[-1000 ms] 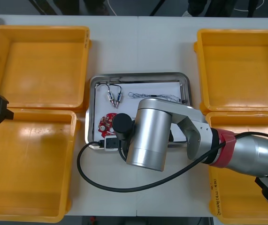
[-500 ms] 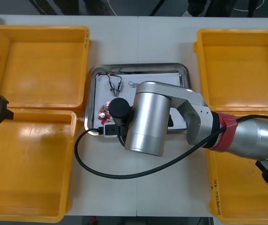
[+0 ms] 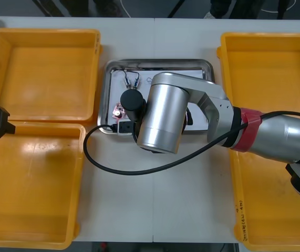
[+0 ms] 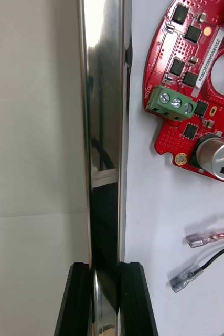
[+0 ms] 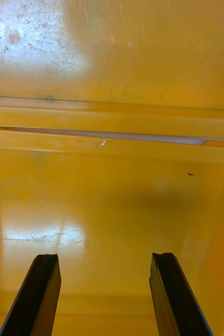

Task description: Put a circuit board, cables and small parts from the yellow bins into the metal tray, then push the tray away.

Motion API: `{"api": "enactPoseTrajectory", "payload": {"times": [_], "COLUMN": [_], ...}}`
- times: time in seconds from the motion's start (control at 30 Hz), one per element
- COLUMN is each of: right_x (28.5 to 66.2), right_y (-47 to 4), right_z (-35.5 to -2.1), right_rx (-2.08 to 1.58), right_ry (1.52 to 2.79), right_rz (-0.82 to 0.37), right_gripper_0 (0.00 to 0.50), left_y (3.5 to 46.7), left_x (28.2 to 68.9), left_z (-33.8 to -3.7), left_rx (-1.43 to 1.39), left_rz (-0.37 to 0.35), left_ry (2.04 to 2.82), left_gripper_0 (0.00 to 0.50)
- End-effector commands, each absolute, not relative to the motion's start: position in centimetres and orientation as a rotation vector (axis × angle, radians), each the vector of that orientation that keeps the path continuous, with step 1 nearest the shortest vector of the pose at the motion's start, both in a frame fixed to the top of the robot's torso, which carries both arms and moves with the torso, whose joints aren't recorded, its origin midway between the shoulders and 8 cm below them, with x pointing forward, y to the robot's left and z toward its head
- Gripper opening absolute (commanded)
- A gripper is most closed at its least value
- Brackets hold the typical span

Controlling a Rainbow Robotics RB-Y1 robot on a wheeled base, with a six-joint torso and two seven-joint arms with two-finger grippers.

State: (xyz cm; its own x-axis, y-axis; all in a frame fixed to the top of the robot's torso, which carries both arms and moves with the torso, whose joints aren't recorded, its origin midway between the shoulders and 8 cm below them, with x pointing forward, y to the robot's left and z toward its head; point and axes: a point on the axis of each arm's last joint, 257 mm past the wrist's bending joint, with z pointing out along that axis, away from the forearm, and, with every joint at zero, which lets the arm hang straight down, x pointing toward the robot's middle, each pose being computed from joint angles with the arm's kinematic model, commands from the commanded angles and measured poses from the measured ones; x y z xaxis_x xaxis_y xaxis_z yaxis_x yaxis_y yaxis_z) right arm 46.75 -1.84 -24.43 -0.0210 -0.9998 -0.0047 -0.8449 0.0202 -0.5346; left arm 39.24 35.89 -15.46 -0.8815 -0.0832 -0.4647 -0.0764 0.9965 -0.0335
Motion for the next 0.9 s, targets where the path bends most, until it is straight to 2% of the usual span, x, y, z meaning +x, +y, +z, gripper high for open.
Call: {"api": "enactPoseTrajectory", "payload": {"times": [0.03, 0.9], "right_x": [48.7, 53.3], "right_y": [-0.4, 0.9], "right_z": [-20.8, -18.7], "right_rx": [-1.854, -1.839], "right_ry": [1.871, 1.768], "right_rz": [-0.573, -0.633], "right_gripper_0": [0.0, 0.0], "left_y": [37.4, 37.4], "left_x": [38.8, 38.8], "left_z": [-14.0, -14.0], "left_rx": [-0.065, -0.065], "left_rz": [0.055, 0.055], "left_ry": [2.629, 2.629], "left_gripper_0": [0.5, 0.5]}}
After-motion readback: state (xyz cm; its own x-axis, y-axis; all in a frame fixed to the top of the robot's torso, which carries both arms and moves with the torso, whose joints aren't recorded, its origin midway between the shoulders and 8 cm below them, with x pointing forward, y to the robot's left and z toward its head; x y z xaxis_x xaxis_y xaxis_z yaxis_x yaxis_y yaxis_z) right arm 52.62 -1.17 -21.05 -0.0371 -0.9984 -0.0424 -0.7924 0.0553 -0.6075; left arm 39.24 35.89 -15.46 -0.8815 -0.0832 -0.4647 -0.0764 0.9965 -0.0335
